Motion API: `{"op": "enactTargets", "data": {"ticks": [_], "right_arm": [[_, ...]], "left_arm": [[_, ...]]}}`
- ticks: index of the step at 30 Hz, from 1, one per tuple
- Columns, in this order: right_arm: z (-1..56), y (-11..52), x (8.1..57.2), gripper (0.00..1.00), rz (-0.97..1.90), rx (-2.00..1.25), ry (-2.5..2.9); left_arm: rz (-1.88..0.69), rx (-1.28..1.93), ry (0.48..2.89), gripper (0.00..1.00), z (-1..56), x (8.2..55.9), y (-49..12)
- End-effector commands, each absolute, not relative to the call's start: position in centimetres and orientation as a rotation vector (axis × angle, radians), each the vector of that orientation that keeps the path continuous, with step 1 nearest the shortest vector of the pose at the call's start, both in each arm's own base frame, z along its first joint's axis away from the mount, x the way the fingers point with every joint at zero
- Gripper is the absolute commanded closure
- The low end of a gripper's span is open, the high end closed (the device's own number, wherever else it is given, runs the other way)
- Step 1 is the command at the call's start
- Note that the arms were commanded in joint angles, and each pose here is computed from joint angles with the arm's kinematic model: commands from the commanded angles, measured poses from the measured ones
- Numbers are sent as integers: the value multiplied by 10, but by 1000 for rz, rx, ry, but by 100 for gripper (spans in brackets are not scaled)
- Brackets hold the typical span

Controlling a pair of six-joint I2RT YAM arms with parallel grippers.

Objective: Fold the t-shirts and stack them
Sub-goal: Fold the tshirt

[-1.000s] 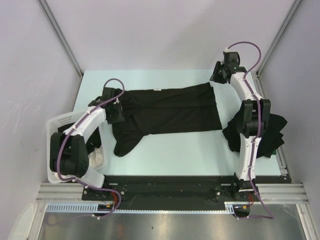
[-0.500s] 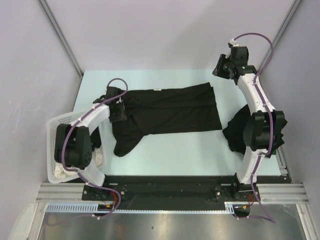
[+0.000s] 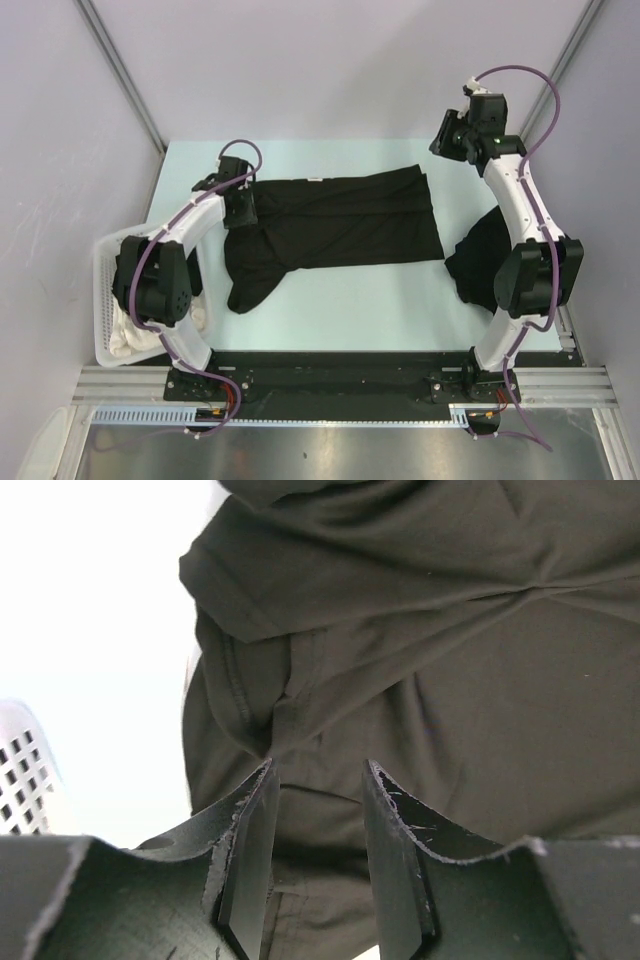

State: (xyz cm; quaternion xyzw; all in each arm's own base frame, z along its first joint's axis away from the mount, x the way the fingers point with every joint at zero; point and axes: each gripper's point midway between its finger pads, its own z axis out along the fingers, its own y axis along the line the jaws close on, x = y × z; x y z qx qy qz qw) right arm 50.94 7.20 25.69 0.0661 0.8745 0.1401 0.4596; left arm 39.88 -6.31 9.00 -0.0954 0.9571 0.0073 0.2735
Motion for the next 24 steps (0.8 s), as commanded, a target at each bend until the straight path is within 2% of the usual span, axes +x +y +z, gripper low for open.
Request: {"op": "enactTargets", "data": {"ticks": [1,10,24], "right_arm": [[285,73,497,62,354,137,2097],[289,74,486,62,366,149,2078],[289,63,465,62,299,124,2097]], "left_arm": [[98,-230,2599,57,91,395,-56],[180,-228,2654,56,70,367,-43],[163,-174,2652,58,54,381,-47]]}}
